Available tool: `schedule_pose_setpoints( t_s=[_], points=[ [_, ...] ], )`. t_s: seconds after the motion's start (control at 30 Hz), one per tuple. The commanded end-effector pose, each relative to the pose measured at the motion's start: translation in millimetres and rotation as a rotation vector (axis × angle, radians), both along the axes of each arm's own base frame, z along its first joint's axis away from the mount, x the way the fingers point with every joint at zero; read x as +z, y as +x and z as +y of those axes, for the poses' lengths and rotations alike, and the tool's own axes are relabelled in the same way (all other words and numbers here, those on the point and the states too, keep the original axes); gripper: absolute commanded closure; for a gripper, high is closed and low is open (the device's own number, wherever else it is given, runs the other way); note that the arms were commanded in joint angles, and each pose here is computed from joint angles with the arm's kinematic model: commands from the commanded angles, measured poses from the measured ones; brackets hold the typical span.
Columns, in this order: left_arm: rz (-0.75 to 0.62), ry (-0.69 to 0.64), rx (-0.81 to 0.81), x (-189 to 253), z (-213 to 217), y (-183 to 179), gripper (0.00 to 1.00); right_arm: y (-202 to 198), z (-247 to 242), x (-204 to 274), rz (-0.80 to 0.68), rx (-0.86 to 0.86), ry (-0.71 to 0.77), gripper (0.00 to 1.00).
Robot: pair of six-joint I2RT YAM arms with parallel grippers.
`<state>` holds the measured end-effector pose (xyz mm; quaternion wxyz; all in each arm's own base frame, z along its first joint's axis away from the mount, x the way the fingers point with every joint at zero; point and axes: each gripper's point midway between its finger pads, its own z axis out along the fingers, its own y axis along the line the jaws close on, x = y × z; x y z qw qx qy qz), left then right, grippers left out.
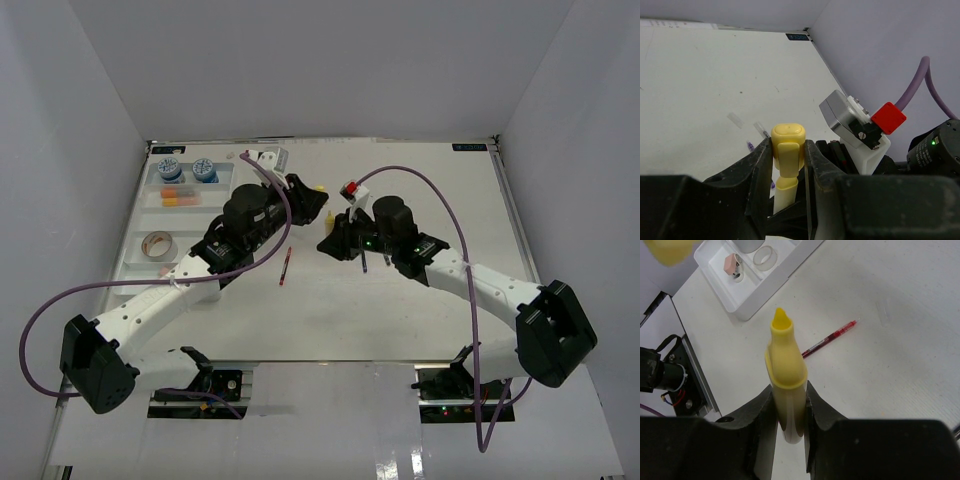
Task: Sort the stationery into containers
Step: Close the pen cap on the pen.
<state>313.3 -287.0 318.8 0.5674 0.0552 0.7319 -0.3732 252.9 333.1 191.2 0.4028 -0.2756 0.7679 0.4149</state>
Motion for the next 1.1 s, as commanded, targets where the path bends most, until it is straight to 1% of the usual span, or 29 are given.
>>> schedule_pose_setpoints(
  t_s=[0.0,0.57,1.07],
  points=[
    [-0.03,-0.014,-0.038,8,-3,-5,0.86,6,14,33,-0.061,0.015,0.066,0.92],
    [-0.017,0.014,-0.042,-2,-5,-3,0.87,13,18,42,-0.104,0.011,0.051,0.92],
    [0.008,0.078,-0.05,-17,-12,2,0.9,15,17,43,-0.14,-0.01,0.031,0.92]
  ],
)
